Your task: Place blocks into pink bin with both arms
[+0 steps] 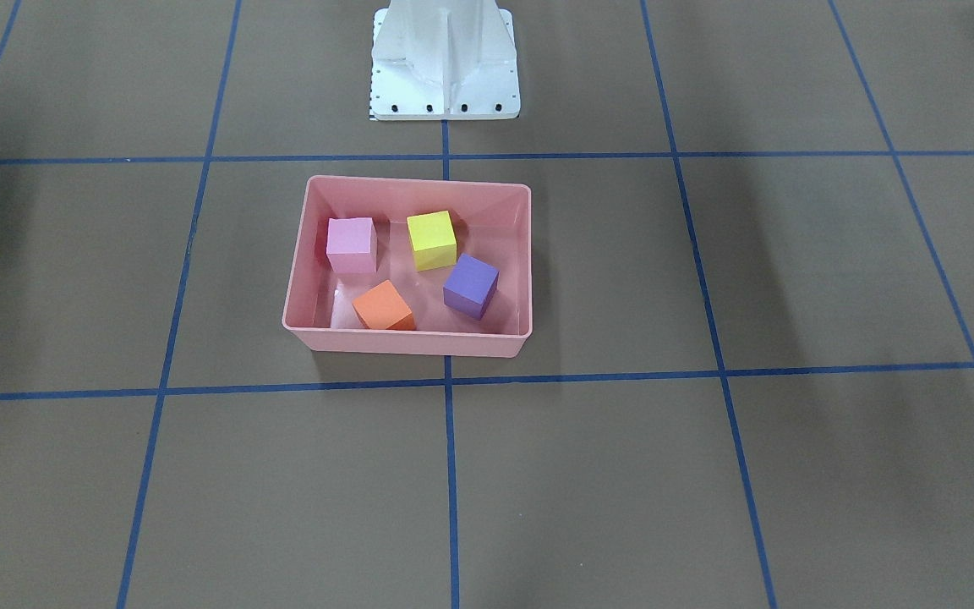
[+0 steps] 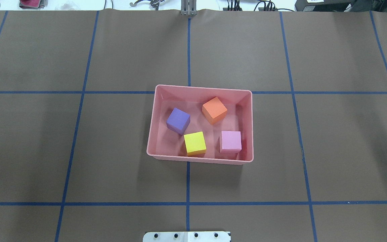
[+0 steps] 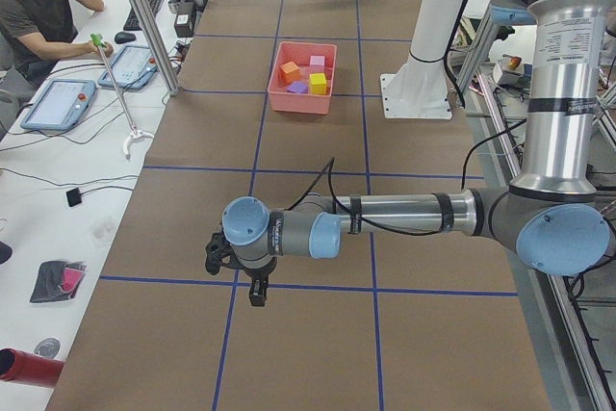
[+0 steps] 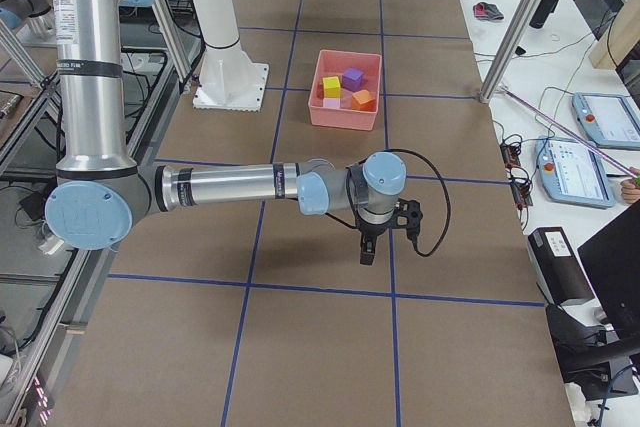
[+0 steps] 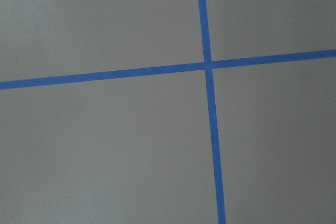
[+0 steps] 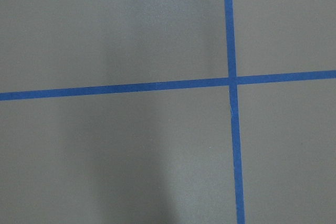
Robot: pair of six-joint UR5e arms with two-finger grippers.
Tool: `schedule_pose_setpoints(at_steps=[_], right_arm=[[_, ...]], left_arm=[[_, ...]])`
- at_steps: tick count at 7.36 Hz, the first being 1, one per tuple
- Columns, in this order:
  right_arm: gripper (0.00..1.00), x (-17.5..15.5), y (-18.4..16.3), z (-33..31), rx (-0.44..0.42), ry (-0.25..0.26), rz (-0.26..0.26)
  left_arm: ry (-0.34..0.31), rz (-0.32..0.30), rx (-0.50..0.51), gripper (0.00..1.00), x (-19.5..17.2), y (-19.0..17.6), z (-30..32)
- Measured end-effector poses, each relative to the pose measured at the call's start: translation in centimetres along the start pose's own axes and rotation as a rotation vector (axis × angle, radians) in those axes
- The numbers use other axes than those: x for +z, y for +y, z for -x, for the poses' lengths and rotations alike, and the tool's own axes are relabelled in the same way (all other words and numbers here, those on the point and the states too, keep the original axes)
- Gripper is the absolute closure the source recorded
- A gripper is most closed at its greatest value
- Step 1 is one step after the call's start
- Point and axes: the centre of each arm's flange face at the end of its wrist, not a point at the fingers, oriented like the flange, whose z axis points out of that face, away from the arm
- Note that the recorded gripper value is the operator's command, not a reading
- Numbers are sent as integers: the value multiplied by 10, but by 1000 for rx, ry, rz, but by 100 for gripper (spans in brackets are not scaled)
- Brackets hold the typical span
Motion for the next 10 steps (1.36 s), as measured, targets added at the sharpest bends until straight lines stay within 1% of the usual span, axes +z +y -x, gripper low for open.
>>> schedule_pose_setpoints(at_steps=[2, 4, 6, 7, 10], right_arm=[[0, -2, -6, 4, -5, -2, -6], [0, 0, -6, 2, -1, -2, -1], [0, 1, -6, 1, -2, -1, 0], [0, 1, -6, 1, -3, -1, 0], [0, 1, -1, -1, -4, 0, 1]], left_arm=[[0, -2, -6, 1, -1, 5, 0], [0, -8, 0, 1, -2, 5, -2], [-2, -21, 1, 1, -19, -2, -20], [-5, -18, -11, 1, -27, -1, -27], [-6, -10, -29, 1, -29, 9, -27]])
